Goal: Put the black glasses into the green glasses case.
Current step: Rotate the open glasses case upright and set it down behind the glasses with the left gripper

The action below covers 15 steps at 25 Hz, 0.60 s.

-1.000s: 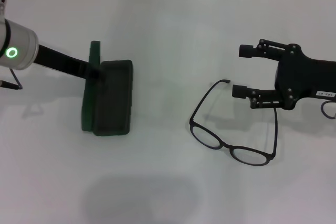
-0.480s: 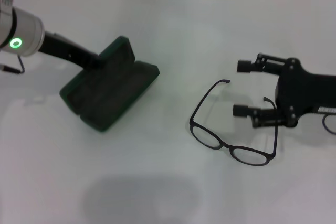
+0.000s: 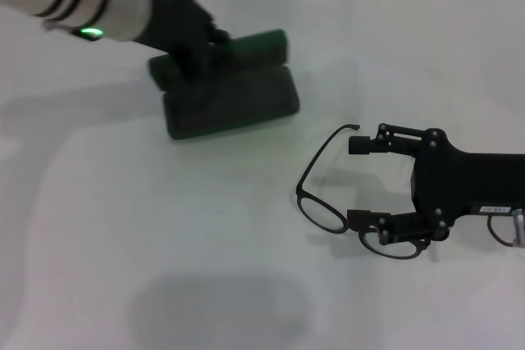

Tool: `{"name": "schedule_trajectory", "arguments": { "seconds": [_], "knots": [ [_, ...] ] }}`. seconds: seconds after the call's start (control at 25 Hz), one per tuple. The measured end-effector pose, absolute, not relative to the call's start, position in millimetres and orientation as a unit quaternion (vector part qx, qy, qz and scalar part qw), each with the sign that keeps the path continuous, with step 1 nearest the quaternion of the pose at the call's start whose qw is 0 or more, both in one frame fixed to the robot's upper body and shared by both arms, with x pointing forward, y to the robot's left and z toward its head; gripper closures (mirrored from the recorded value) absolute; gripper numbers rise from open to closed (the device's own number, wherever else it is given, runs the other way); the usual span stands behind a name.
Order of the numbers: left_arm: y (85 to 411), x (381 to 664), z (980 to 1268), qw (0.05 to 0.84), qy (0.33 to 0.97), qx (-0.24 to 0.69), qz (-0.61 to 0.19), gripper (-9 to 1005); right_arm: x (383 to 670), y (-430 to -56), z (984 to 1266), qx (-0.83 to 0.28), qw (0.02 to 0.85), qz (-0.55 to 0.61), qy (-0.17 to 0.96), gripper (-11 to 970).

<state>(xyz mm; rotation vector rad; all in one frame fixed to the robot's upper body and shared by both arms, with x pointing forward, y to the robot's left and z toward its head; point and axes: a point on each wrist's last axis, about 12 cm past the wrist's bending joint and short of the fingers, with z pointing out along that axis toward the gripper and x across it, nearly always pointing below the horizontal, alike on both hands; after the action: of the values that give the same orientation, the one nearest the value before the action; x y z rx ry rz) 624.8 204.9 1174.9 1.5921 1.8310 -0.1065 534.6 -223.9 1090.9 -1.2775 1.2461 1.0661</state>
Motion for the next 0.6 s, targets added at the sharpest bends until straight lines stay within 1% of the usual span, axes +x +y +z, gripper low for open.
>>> {"name": "schedule_trajectory", "arguments": {
  "seconds": [0.12, 0.32, 0.6],
  "knots": [
    [183, 635, 1173, 0.340, 0.677, 0.651, -0.048, 757, 532, -224, 1088, -0.527, 0.508, 0.442, 0.519, 117],
    [162, 647, 1171, 0.323, 0.659, 0.676, -0.058, 735, 526, -230, 1083, -0.510, 0.524, 0.436, 0.525, 117],
    [158, 651, 1173, 0.333, 0.652, 0.679, -0.049, 704, 522, -237, 1081, -0.494, 0.539, 0.431, 0.530, 118]
  ]
}}
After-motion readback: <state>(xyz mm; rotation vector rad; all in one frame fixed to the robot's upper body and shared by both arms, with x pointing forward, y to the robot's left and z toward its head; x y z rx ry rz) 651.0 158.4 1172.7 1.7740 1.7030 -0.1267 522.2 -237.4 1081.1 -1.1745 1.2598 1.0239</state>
